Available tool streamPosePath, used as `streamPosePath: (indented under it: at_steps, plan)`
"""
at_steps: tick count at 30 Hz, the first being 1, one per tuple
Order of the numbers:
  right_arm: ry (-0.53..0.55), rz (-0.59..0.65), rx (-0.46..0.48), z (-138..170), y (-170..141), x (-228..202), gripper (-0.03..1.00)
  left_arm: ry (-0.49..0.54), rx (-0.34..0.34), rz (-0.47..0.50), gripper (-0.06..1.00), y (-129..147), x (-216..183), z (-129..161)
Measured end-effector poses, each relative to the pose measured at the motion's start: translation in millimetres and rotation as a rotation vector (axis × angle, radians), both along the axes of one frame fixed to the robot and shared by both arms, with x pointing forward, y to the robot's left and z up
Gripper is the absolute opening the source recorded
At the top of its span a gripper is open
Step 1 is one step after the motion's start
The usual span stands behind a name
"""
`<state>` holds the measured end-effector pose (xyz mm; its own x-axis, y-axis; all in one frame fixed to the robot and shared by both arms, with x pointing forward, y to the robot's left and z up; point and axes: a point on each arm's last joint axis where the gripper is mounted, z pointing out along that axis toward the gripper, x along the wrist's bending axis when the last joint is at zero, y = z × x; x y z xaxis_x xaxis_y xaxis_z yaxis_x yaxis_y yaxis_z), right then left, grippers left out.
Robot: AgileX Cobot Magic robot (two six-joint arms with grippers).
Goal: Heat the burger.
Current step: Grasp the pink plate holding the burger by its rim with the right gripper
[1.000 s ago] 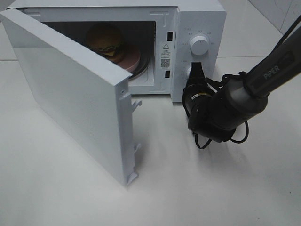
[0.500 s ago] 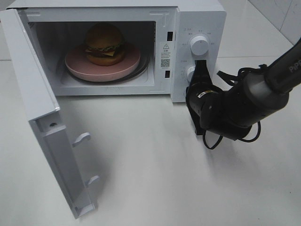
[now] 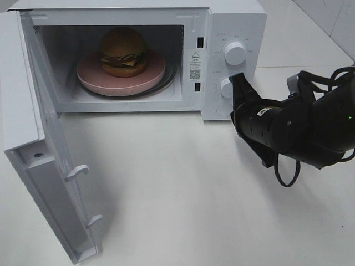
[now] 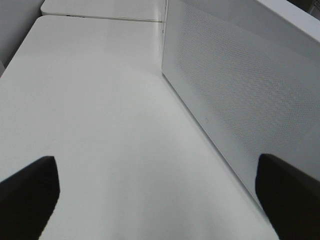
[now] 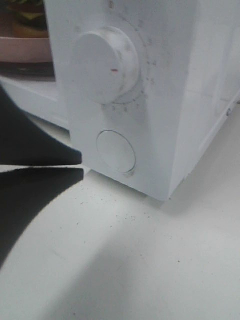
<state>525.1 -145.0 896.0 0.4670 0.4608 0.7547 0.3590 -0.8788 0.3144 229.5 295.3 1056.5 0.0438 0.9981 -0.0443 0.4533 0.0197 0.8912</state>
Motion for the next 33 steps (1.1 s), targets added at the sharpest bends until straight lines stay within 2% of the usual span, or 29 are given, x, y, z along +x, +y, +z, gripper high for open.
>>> streamPosePath:
  at_steps: [2, 3, 6, 8, 9, 11, 12, 14, 17, 19, 22, 24, 26, 27, 29, 30, 33]
  plan:
    - [0.006, 0.031, -0.025, 2.4, 0.2, -1.8, 0.0, 0.0, 0.0, 0.0, 0.99, 0.0, 0.0, 0.0]
    - [0.008, 0.108, -0.087, 8.2, 0.9, -4.9, 0.0, 0.0, 0.0, 0.0, 0.99, 0.0, 0.0, 0.0]
    - [0.005, 0.153, -0.122, 12.0, 1.7, -6.2, 0.0, 0.0, 0.0, 0.0, 0.99, 0.0, 0.0, 0.0]
    - [-0.009, 0.27, -0.217, 22.8, 3.1, -10.3, 0.0, 0.0, 0.0, 0.0, 0.99, 0.0, 0.0, 0.0]
    - [-0.009, 0.27, -0.217, 22.8, 3.1, -10.3, 0.0, 0.0, 0.0, 0.0, 0.99, 0.0, 0.0, 0.0]
    - [-0.021, 0.409, -0.32, 34.0, 4.5, -16.3, 0.01, 0.0, 0.0, 0.0, 0.99, 0.0, 0.0, 0.0]
    - [-0.021, 0.409, -0.32, 34.0, 4.5, -16.3, 0.01, 0.0, 0.0, 0.0, 0.99, 0.0, 0.0, 0.0]
    - [-0.034, 0.496, -0.385, 40.8, 5.2, -20.1, 0.01, 0.0, 0.0, 0.0, 0.99, 0.0, 0.0, 0.0]
    - [-0.042, 0.521, -0.406, 43.3, 5.3, -21.2, 0.01, 0.0, 0.0, 0.0, 0.99, 0.0, 0.0, 0.0]
    - [-0.041, 0.621, -0.466, 47.2, 6.5, -26.2, 0.02, 0.0, 0.0, 0.0, 0.99, 0.0, 0.0, 0.0]
    - [-0.037, 0.638, -0.469, 48.3, 6.8, -27.7, 0.02, 0.0, 0.0, 0.0, 0.99, 0.0, 0.0, 0.0]
    - [-0.011, 0.746, -0.495, 50.2, 8.8, -35.3, 0.02, 0.0, 0.0, 0.0, 0.99, 0.0, 0.0, 0.0]
    - [0.002, 0.781, -0.502, 49.7, 9.6, -37.5, 0.03, 0.0, 0.0, 0.0, 0.99, 0.0, 0.0, 0.0]
    - [0.031, 0.859, -0.517, 49.5, 12.2, -41.2, 0.03, 0.0, 0.0, 0.0, 0.99, 0.0, 0.0, 0.0]
    - [0.044, 0.895, -0.522, 49.9, 13.7, -42.3, 0.03, 0.0, 0.0, 0.0, 0.99, 0.0, 0.0, 0.0]
    - [0.075, 0.987, -0.543, 52.4, 17.5, -44.3, 0.03, 0.0, 0.0, 0.0, 0.99, 0.0, 0.0, 0.0]
    - [0.081, 1.027, -0.559, 54.9, 19.3, -44.0, 0.03, 0.0, 0.0, 0.0, 0.99, 0.0, 0.0, 0.0]
